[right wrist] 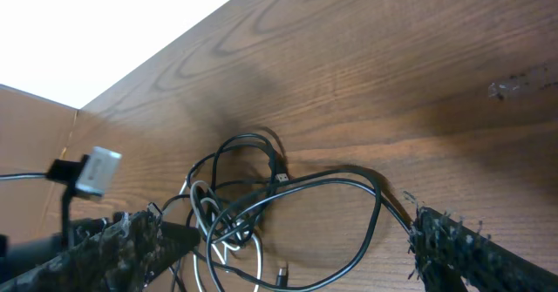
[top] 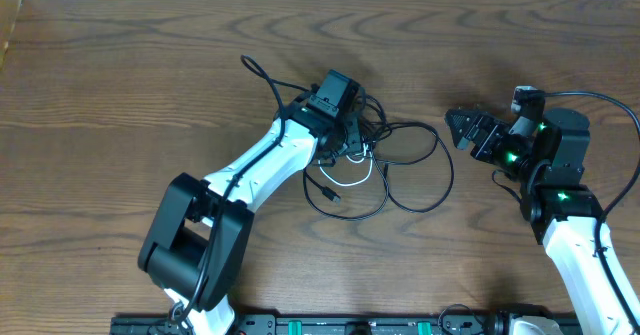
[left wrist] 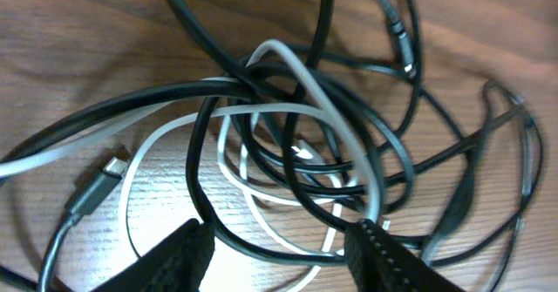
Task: Untangle cables
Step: 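Lift the grasped cables with the left gripper toward the right gripper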
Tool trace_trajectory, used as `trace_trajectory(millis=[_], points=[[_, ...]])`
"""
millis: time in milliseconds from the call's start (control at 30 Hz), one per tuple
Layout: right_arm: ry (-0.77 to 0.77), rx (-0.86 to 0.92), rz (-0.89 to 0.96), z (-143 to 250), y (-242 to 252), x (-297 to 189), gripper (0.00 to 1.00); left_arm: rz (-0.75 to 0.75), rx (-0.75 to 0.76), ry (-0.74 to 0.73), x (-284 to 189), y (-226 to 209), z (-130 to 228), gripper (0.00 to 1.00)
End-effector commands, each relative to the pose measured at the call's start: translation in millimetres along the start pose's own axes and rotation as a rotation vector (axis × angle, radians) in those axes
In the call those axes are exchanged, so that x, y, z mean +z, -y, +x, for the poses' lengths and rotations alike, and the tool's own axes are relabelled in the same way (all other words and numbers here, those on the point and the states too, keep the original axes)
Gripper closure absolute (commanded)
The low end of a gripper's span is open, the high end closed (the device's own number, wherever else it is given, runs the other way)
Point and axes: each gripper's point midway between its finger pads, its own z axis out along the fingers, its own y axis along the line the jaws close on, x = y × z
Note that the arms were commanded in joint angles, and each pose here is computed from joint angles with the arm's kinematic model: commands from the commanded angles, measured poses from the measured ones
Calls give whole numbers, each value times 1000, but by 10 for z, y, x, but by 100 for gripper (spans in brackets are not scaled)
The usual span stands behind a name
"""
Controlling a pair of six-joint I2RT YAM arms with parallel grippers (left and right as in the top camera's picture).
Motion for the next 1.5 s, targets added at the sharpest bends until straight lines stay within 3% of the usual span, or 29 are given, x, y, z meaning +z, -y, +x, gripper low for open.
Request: trace_trajectory(millis=[0,133,200,333,600,967,1033,1100,1167,1200,1467], points=[[-7,-14,1,32,6,14,9,52,-48,108,-368,179,-211,41],[-7,-13,0,32,6,14,9,38,-56,170,-415,177,-323,26],[-9,-13,1,35,8,15,9,31,-65,188,-383,174,-361,25],[-7,-14,0,30,5,14,9,36,-58,193,-276,207,-378,25],[-7,-14,0,31,5,14,9,-101,-26,274,-185,100,-386,25],[-7,-14,0,31,5,14,9,-159,4,214,165,26,-208,29],[-7,-14,0,31,5,14,9,-172,4,200,236,-10,-178,34],[-7,-14,0,31,5,14,9,-179,5,192,270,-29,-161,46],[-7,-14,0,31,5,14,9,-172,5,188,271,-17,-155,81],[-7,-14,0,30,5,14,9,-158,8,182,257,13,-149,92],[-4,-15,-2,23,0,14,9,-5,285,190,-176,405,-188,92]])
